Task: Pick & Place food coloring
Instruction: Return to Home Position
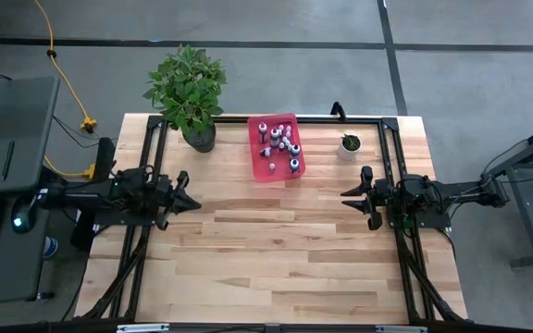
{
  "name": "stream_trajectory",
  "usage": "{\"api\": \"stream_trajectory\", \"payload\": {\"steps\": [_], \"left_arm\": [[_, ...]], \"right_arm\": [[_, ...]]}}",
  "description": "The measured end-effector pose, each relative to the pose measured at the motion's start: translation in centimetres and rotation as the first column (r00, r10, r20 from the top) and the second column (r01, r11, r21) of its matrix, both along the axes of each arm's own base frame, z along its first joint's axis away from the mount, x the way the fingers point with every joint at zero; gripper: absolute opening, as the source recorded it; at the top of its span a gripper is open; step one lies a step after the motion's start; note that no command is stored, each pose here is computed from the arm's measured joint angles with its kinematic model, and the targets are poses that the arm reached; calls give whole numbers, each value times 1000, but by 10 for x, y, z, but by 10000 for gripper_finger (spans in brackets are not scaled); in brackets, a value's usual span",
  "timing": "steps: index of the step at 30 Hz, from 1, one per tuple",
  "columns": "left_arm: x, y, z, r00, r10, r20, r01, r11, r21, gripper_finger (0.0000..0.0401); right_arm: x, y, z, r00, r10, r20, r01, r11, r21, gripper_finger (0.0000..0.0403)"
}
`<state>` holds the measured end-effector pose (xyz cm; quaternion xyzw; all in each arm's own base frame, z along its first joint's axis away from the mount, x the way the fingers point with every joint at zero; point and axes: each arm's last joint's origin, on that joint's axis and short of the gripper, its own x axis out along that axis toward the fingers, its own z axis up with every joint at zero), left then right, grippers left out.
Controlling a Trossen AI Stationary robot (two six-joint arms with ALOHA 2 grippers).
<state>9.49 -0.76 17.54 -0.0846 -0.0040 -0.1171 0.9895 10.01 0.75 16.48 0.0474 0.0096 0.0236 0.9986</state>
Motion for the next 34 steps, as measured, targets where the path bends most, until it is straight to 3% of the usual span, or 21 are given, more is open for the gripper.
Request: {"api": "stream_trajectory", "payload": {"steps": [4,34], "left_arm": [[0,0,0,1000,-5,-9,5,999,-40,0],[0,1,0,1000,28,-4,-28,999,-41,0]], "right_arm": [[0,0,0,1000,0,1,0,1000,0,99],[0,0,0,1000,-1,0,1,1000,0,98]]}}
